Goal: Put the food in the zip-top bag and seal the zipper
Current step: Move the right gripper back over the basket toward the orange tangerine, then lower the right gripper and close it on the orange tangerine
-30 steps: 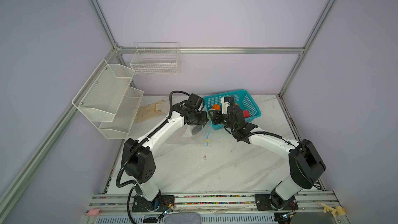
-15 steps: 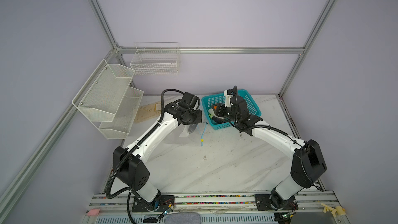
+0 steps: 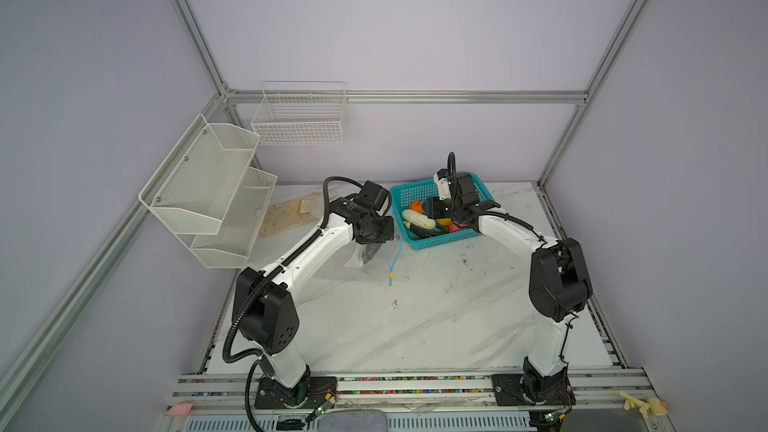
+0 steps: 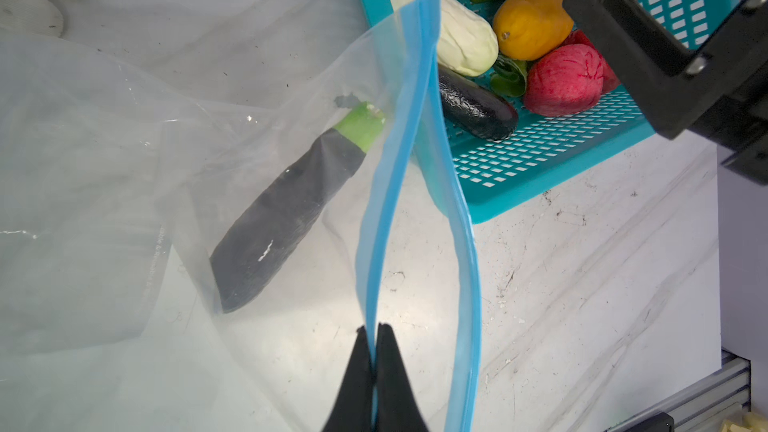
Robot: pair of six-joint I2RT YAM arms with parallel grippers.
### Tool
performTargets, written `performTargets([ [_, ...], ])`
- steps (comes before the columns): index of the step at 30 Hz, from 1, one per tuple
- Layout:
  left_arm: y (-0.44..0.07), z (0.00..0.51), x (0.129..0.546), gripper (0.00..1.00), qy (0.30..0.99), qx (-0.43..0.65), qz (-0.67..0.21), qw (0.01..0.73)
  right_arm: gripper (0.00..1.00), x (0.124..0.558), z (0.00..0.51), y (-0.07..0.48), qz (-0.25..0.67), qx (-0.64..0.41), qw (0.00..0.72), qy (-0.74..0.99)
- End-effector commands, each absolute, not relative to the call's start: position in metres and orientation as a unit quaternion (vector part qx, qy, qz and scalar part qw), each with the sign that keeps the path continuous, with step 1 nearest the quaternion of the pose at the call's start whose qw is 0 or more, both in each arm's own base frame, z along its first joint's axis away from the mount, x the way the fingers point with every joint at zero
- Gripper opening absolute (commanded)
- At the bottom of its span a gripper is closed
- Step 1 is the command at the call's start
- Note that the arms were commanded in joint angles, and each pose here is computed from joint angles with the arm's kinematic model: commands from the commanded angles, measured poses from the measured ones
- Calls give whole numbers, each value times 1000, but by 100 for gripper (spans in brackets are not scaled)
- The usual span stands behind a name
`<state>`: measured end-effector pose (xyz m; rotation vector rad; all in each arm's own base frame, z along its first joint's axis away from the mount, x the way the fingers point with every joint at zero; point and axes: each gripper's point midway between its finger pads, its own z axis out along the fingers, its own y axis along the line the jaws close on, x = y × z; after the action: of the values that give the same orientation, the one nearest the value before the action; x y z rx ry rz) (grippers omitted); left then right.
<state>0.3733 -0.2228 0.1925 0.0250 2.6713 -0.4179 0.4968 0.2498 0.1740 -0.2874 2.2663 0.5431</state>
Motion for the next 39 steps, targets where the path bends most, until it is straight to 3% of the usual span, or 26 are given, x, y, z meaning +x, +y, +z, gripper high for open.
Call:
performTargets([
  [1,-237,229,390,0,948,24,-186,256,49,505,180,240,176,-157,388,891],
  [10,-246,219,393,0,950,28,-197,241,54,527,155,193,107,-119,360,919],
  [12,-245,217,392,0,950,28,-197,240,58,528,152,197,117,-120,357,919],
  [18,-246,213,392,0,951,27,-198,238,58,540,144,237,156,-148,369,904],
  [27,-245,215,392,0,950,24,-197,241,48,573,128,272,196,-140,380,893],
  [39,-246,212,394,0,951,25,-196,237,34,597,100,279,184,-122,378,899],
])
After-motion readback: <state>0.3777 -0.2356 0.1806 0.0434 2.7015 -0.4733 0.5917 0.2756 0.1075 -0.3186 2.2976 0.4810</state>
